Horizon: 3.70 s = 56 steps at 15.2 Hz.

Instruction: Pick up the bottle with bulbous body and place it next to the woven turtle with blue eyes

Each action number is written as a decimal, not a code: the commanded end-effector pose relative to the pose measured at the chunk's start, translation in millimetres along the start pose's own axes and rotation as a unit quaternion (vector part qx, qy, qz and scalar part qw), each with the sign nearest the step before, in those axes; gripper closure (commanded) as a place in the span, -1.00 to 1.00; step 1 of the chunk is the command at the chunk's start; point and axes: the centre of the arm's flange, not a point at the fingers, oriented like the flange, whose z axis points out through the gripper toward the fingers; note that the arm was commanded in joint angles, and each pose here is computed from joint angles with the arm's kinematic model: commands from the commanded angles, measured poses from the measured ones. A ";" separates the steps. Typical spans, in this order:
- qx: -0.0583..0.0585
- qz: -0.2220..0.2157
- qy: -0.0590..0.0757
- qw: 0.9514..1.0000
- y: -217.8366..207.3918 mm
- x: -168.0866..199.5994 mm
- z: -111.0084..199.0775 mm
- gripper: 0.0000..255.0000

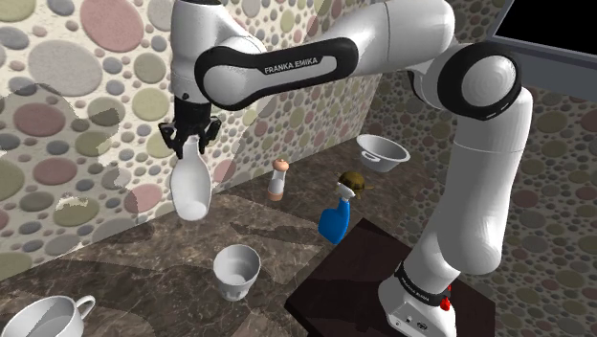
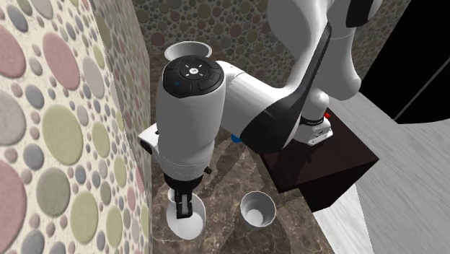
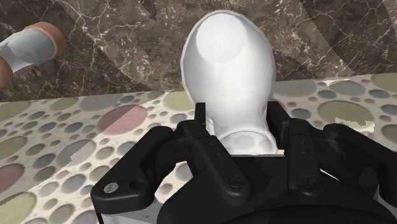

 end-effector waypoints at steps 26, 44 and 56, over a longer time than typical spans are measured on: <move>0.000 0.000 0.000 1.000 2.6 28.4 -140.6 1.00; 0.000 0.000 0.000 1.000 62.8 11.9 -209.8 1.00; 0.000 0.000 0.000 1.000 203.9 -58.9 -221.9 1.00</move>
